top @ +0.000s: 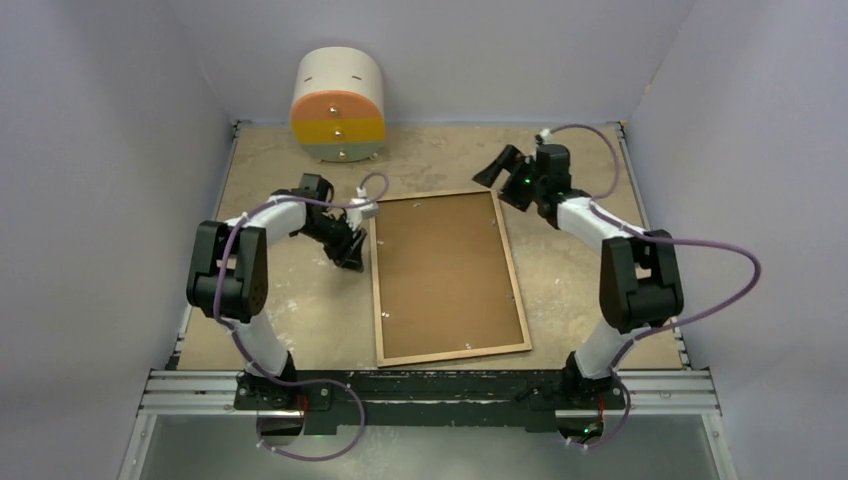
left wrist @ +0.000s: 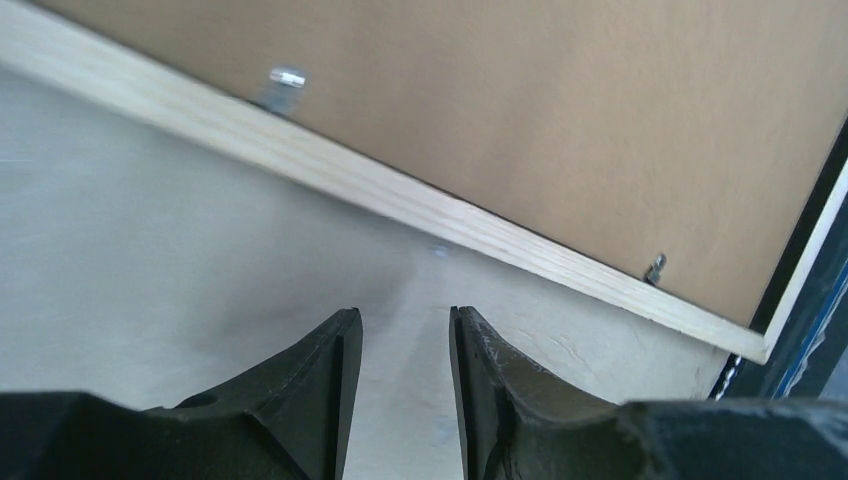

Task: Put the photo into the frame
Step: Adjust the photo frame at the center of the board.

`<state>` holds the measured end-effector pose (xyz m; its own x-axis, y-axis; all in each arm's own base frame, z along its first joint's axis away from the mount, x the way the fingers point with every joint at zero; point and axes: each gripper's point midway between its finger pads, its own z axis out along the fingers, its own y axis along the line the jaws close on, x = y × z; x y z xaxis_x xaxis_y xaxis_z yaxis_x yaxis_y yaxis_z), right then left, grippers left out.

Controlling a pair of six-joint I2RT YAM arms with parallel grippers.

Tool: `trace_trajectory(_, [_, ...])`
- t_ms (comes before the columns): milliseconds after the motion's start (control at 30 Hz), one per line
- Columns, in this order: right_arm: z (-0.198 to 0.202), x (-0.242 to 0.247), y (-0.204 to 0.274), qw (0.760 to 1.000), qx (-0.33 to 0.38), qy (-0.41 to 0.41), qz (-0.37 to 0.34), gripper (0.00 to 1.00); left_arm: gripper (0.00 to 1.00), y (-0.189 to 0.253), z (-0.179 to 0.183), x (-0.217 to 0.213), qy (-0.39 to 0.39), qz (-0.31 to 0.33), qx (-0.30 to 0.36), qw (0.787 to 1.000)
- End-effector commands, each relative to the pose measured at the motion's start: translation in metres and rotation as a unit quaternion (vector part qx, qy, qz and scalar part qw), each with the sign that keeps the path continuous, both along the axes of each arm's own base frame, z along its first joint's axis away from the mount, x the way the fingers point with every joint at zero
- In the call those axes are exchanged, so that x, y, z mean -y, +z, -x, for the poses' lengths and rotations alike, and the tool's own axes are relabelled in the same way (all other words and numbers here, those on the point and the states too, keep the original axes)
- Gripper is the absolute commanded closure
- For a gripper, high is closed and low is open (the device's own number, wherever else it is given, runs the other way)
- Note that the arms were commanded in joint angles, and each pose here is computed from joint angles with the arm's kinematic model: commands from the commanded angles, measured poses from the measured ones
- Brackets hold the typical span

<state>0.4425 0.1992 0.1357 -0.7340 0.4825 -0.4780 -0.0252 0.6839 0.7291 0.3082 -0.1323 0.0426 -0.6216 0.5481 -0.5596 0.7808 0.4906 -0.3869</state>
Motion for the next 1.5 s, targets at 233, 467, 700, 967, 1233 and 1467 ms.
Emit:
trace_trajectory(233, [0.021,0.069,-0.086,0.986,-0.088,-0.098,0.103,0.01,0.6,-0.027,0.053,0.01,-0.097,-0.099,0.04,0.99])
trace_trajectory(467, [0.006,-0.024,-0.082,0.993,-0.078,0.032,0.079,0.01,0.6,-0.026,0.075,0.04,-0.138,-0.086,0.039,0.986])
trace_trajectory(700, [0.002,-0.126,-0.063,0.985,-0.047,0.154,0.062,0.01,0.42,-0.013,0.088,0.084,-0.199,-0.057,0.043,0.977])
trace_trajectory(967, [-0.026,-0.08,-0.036,0.988,-0.038,0.081,0.122,0.01,0.21,0.031,0.114,0.07,-0.271,-0.05,0.022,0.961])
trace_trajectory(1233, [0.015,0.063,-0.008,0.977,-0.064,-0.13,0.156,0.01,0.21,0.087,0.008,-0.001,-0.16,-0.1,0.13,0.973])
trace_trajectory(1467, [0.132,0.069,-0.045,0.979,-0.138,-0.086,0.125,0.01,0.3,0.046,-0.132,-0.085,0.073,-0.181,0.174,0.965])
